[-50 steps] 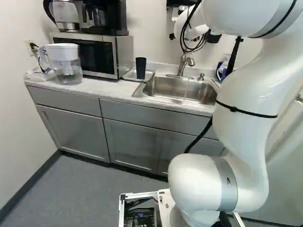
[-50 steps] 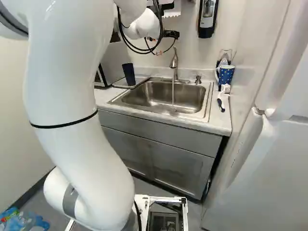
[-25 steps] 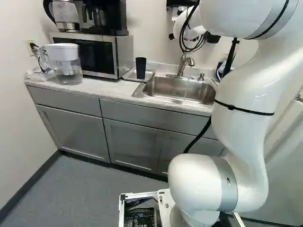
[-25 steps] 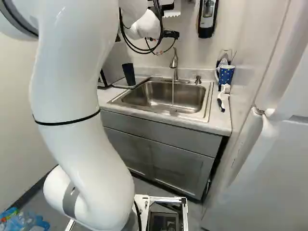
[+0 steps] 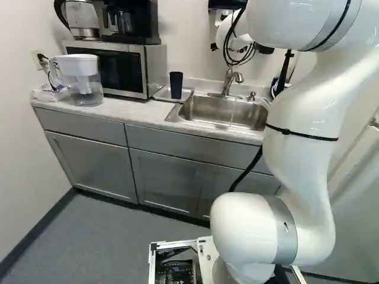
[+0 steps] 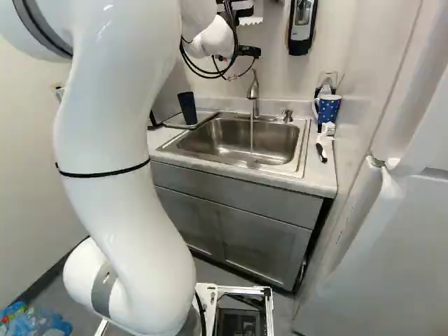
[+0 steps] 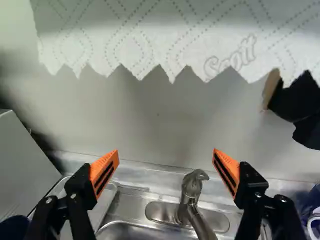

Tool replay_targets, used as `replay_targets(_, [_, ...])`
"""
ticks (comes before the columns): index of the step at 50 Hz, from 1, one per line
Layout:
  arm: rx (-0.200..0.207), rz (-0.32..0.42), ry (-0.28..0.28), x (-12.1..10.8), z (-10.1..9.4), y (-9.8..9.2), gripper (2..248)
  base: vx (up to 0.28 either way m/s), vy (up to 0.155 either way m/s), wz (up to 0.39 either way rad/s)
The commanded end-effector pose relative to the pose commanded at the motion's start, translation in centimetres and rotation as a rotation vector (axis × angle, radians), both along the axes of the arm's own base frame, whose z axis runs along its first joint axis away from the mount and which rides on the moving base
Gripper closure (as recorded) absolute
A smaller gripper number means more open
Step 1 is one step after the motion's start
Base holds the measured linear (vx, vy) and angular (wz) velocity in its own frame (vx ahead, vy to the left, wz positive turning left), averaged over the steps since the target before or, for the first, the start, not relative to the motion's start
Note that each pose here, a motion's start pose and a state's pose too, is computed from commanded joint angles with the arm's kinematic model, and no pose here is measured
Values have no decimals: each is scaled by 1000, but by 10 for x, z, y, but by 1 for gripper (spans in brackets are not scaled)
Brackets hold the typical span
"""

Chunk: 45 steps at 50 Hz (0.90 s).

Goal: Rinse the cup and place it in the tray

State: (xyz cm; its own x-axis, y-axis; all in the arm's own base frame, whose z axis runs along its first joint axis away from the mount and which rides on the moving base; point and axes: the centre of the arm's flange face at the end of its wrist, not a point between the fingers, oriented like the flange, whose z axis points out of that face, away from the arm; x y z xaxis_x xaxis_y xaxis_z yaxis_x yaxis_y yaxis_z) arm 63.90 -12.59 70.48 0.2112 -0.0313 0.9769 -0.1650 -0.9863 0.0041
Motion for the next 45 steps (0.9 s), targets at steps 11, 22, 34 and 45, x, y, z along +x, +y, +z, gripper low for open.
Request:
replay_targets(11, [3,-4,21,1,-2,0,3,0,0,0])
replay_targets(22, [6,-8,45,2,-4,-1,3,0,0,0])
replay_targets(34, [8,-12,70,8,-7,-1,3,0,0,0])
replay_targets(45, [11,-16,92,7,-9,-2,3,0,0,0])
